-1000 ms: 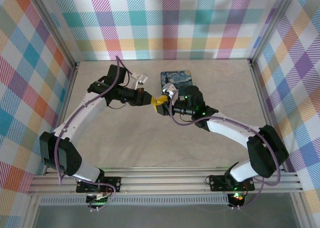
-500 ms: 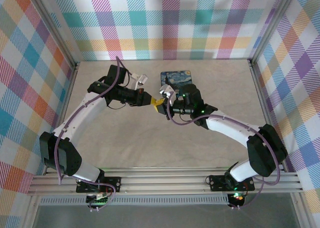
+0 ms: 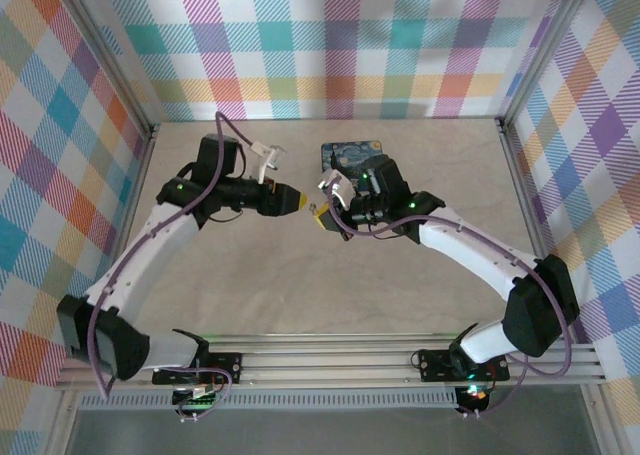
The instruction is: Unlock a padlock with a key
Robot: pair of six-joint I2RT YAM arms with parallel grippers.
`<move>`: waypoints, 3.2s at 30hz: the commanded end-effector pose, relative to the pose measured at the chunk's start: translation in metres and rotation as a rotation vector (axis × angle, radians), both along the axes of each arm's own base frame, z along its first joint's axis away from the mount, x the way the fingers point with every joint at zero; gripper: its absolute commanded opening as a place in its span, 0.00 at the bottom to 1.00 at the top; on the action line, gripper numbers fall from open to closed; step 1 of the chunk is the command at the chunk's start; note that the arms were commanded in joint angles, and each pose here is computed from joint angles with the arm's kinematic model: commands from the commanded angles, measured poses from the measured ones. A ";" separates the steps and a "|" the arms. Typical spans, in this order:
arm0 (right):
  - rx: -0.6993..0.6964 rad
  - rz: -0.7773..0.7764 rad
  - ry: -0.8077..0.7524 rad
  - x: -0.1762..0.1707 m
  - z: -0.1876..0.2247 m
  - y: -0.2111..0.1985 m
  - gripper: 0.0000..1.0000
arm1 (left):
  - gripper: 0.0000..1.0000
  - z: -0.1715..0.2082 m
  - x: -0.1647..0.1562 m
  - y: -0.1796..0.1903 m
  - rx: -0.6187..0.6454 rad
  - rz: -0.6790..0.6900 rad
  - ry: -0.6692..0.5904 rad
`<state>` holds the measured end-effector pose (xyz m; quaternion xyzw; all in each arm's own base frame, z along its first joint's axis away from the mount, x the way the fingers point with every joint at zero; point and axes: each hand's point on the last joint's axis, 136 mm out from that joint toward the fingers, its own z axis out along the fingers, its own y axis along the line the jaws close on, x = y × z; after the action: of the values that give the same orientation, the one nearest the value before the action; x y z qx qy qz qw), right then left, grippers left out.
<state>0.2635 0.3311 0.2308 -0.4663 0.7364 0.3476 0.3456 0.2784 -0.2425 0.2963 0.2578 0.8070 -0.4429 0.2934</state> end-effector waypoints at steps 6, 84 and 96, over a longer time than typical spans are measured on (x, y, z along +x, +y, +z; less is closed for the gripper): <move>-0.117 0.117 0.073 -0.026 -0.005 -0.012 0.00 | 0.53 -0.001 -0.019 -0.016 -0.033 -0.174 -0.248; 0.581 -0.258 0.733 0.063 0.037 -0.016 0.07 | 0.00 -0.012 0.054 -0.051 -0.477 0.149 0.299; 0.588 -0.229 0.686 0.058 0.037 -0.018 0.00 | 0.00 -0.016 0.050 -0.051 -0.434 0.134 0.293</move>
<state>0.3215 0.3105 0.2581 -0.0964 0.7417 0.6303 0.2081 0.3399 -0.2851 0.2679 0.0268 0.7486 -0.6101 0.2580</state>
